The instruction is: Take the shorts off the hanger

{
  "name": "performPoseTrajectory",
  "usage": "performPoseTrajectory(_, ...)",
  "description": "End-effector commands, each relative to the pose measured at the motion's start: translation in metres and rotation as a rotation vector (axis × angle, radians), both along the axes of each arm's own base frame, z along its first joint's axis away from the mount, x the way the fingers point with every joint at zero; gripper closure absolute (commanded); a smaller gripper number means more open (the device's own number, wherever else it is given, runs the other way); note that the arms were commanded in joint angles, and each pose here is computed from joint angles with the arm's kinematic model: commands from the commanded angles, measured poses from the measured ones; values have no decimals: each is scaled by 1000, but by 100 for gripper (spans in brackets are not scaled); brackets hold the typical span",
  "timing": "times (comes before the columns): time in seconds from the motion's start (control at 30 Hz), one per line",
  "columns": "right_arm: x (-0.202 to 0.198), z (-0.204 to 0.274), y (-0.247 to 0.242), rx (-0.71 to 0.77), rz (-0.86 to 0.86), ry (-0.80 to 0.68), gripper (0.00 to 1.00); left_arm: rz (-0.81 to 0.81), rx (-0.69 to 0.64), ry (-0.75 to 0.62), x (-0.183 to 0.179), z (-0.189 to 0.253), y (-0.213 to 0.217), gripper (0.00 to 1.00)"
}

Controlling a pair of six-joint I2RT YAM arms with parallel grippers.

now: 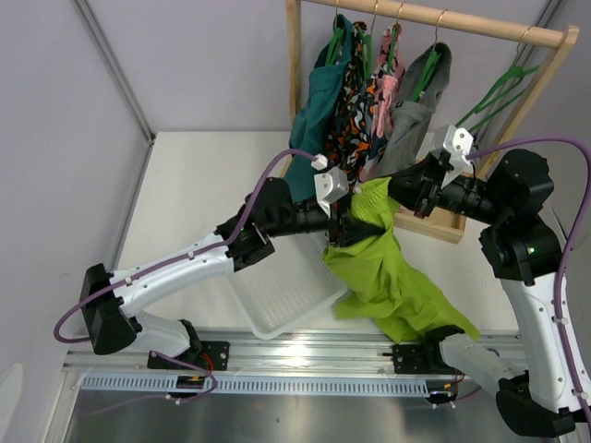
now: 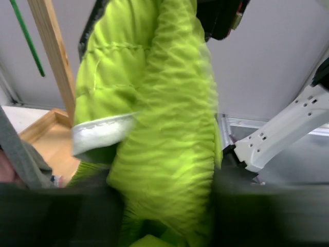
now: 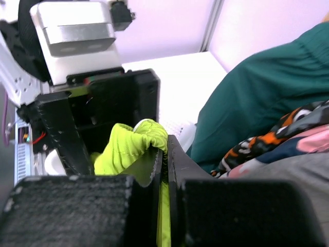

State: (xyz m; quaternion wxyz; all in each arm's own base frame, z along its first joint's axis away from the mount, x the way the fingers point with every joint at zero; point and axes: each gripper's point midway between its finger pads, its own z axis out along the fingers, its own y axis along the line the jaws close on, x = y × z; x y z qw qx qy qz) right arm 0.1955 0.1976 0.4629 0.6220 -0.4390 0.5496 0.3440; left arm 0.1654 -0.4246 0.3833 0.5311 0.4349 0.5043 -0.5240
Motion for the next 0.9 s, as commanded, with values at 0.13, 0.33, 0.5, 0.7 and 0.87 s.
performPoseTrajectory(0.13,-6,76,-16,116,-89,-188,100,83,-76,-140,-1,68,24,100)
performPoseTrajectory(0.33,5,91,-49,152,-304,-219,30,355,-77,-282,19,131,84,100)
performPoseTrajectory(0.5,22,81,-85,111,-526,-233,1,514,-88,-361,22,183,133,100)
performPoseTrajectory(0.7,34,46,-108,45,-654,-160,1,706,-102,-429,29,226,185,100)
performPoseTrajectory(0.87,41,22,-121,6,-714,-103,0,848,-118,-415,30,253,228,100)
